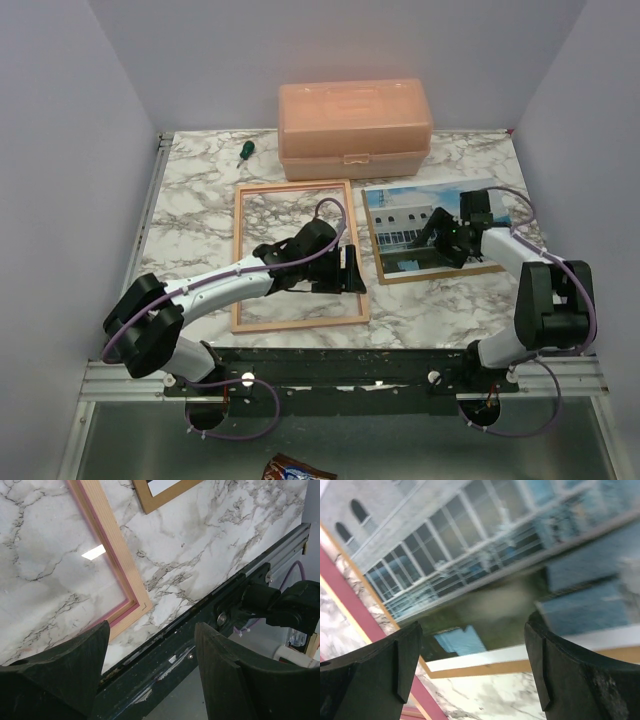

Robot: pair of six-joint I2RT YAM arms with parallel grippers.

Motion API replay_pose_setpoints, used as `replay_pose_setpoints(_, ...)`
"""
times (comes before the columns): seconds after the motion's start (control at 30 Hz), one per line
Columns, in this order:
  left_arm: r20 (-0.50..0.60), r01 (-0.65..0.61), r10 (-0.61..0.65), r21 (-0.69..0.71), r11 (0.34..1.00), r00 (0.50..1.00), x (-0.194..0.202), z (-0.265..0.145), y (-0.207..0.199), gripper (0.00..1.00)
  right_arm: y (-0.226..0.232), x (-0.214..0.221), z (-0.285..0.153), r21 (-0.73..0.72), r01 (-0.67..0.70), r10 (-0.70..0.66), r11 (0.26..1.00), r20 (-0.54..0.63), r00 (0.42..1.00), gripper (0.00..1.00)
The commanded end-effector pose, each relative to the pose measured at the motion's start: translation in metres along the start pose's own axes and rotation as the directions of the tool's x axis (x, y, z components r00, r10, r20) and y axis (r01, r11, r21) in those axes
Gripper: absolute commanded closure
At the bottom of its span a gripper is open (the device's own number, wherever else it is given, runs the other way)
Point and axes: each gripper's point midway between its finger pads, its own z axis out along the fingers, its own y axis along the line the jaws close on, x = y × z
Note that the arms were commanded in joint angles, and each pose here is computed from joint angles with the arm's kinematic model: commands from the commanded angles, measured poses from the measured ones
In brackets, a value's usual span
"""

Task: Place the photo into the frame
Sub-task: Move the photo frame item to the center of the board.

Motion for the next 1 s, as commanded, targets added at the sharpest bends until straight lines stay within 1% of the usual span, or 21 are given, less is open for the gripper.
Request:
replay_pose_setpoints(0.0, 0.018, 0.007, -0.007, -0.022, 1.0, 1.0, -0.002, 0.001, 0.001, 0.31, 0.006, 0.023, 0.017, 0.06, 0.107, -0.102, 0.992, -0.069, 0.992, 0.1)
replay_pose_setpoints(0.17, 0.032, 0.01, -0.009, -0.032, 0.999, 0.999, -0.003, -0.002, 0.004, 0.33, 0.006, 0.063, 0.028, 0.071, 0.159, -0.146, 0.985, -0.16, 0.976, 0.1)
replay_pose_setpoints(0.33, 0.042, 0.013, -0.011, -0.041, 0.999, 0.999, -0.003, -0.003, 0.006, 0.35, -0.005, 0.1, 0.033, 0.07, 0.17, -0.149, 0.983, -0.241, 0.959, 0.1)
replay_pose_setpoints(0.5, 0.051, 0.016, -0.014, -0.045, 0.999, 0.999, -0.004, -0.004, 0.007, 0.36, -0.011, 0.131, 0.035, 0.062, 0.182, -0.155, 0.981, -0.301, 0.941, 0.1)
replay_pose_setpoints(0.63, 0.051, 0.017, -0.015, -0.042, 0.999, 0.999, -0.005, -0.003, 0.006, 0.37, -0.003, 0.154, 0.036, 0.036, 0.202, -0.179, 0.979, -0.338, 0.924, 0.1)
replay_pose_setpoints(0.8, 0.05, 0.018, -0.016, -0.045, 0.999, 0.999, -0.005, -0.002, 0.006, 0.38, 0.014, 0.169, 0.035, 0.001, 0.225, -0.209, 0.974, -0.359, 0.909, 0.09)
replay_pose_setpoints(0.97, 0.048, 0.016, -0.013, -0.045, 0.999, 0.999, -0.005, -0.002, 0.007, 0.38, 0.03, 0.158, 0.03, -0.022, 0.24, -0.233, 0.971, -0.328, 0.915, 0.09)
